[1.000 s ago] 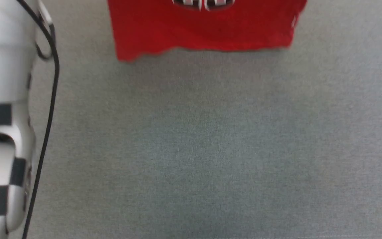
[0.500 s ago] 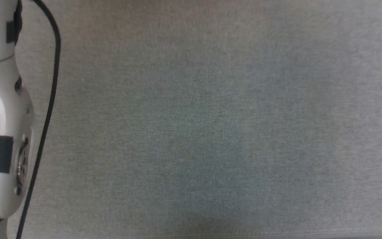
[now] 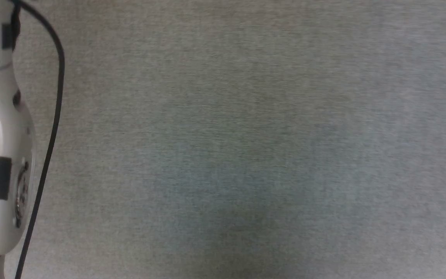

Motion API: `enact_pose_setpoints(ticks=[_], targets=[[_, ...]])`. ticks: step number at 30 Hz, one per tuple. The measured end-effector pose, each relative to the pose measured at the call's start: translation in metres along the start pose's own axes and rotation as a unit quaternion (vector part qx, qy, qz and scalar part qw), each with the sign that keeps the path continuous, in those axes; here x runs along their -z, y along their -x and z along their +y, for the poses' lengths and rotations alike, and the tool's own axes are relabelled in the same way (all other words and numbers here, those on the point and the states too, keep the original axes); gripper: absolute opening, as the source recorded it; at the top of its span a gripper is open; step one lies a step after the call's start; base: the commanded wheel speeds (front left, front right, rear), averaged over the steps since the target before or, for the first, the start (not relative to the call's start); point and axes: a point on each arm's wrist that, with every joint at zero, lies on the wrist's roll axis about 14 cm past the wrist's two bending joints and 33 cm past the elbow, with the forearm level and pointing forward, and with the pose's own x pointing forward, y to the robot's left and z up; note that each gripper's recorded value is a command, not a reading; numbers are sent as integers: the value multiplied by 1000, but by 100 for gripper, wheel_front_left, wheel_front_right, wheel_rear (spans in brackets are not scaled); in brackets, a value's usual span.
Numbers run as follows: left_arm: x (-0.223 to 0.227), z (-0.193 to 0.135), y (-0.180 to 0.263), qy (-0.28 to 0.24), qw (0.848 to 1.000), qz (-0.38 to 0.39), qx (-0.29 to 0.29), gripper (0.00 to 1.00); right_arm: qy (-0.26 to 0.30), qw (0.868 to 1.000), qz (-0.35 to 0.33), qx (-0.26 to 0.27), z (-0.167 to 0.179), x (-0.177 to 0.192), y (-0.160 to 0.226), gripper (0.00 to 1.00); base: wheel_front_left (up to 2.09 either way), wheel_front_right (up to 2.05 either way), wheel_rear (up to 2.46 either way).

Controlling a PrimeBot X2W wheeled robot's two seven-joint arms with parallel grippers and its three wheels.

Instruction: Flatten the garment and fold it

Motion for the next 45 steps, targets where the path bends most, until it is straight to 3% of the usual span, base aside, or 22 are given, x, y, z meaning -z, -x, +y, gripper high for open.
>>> enact_pose_setpoints(ticks=[7, 14, 20, 24, 29, 37, 45], targets=[[18, 25, 34, 22, 997, 76, -9, 0, -38, 998, -20, -36, 36, 5, 19, 0, 0, 0, 0], [17, 20, 92, 53, 986, 159, -11, 0, -139, 990, 12, -27, 22, 15, 66, 0, 0, 0, 0], [7, 11, 154, 89, 974, 204, -44, 0, -225, 965, 111, -73, 44, 33, 136, 0, 0, 0, 0], [-2, 7, 188, 103, 968, 219, -72, 0, -256, 954, 141, -61, 29, 32, 170, 0, 0, 0, 0], [8, -7, 246, 131, 949, 269, -96, 0, -295, 937, 178, -58, 34, 25, 218, 0, 0, 0, 0], [17, -36, 335, 166, 914, 346, -129, 0, -351, 911, 217, -10, 26, 14, 287, 0, 0, 0, 0], [-7, -34, 393, 213, 897, 324, -210, 0, -399, 878, 258, 59, 16, 8, 356, 0, 0, 0, 0]])
